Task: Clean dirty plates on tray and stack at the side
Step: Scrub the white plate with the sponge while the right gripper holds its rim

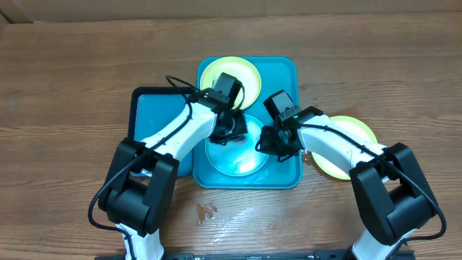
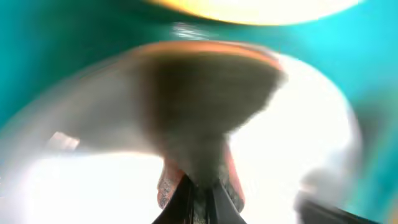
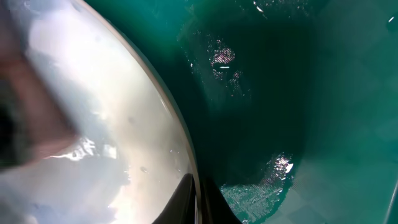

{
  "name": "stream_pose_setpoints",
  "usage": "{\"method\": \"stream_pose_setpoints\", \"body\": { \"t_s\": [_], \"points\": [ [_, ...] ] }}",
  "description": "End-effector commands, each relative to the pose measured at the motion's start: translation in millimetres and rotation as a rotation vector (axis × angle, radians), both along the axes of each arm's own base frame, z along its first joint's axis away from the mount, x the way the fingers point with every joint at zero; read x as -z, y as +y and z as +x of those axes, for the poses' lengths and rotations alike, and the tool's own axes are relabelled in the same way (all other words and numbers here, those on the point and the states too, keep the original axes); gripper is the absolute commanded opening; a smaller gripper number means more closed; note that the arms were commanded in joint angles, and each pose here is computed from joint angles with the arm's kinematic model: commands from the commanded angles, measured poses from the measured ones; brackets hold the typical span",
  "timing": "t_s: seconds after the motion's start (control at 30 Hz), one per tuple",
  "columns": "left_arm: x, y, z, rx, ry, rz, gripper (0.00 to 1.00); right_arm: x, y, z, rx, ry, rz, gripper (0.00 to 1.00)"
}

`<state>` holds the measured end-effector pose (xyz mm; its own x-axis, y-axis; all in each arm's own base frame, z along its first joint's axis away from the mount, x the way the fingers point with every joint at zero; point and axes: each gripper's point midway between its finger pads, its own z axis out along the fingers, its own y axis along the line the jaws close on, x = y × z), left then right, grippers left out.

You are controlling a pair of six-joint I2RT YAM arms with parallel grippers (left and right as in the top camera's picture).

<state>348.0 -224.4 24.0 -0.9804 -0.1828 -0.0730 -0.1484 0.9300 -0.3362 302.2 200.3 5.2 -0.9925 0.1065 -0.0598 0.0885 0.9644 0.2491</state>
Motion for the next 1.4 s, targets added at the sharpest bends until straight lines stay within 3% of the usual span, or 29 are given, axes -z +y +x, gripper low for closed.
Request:
{"method": "stream_pose_setpoints", "body": {
  "t_s": [0.0,0.23,0.47,0.6,0.73,0.83,0.97,1.17,1.37],
  "points": [
    [9.3,-40.1,-24.4,0.057,0.105,-0.141,0.04,16.6,-12.5,-14.0,-0.004,0.040,-0.067,0.04],
    [35.0,-48.7,-43.0,0.088,0.186,-0.126,0.04,16.7,-13.0,-14.7,-0.004,0.043,-0.069,0.04],
    [29.5,-32.0,-18.6,0.123,0.114,-0.117,0.04,16.7,-13.0,-14.8,-0.004,0.043,-0.070,0.04],
    [29.6,14.8,-2.3,0.025,0.122,0.032,0.04,16.8,-13.3,-15.3,-0.004,0.046,-0.071,0.04],
    [20.4,74.9,4.9,-0.062,0.144,0.264,0.04,16.8,-13.5,-15.6,-0.004,0.047,-0.071,0.04],
    [10.3,105.8,3.1,-0.091,0.167,0.390,0.04,16.8,-13.4,-15.4,-0.004,0.046,-0.071,0.04],
    [8.9,119.8,-8.6,-0.074,0.204,0.465,0.04,16.8,-13.4,-15.4,-0.004,0.046,-0.071,0.04],
    [16.7,104.6,-37.9,0.010,0.285,0.444,0.04,16.8,-13.4,-15.4,-0.004,0.046,-0.071,0.04],
    [28.7,36.4,-76.7,0.132,0.372,0.198,0.04,16.8,-13.4,-15.4,-0.004,0.046,-0.071,0.04]
  ]
}}
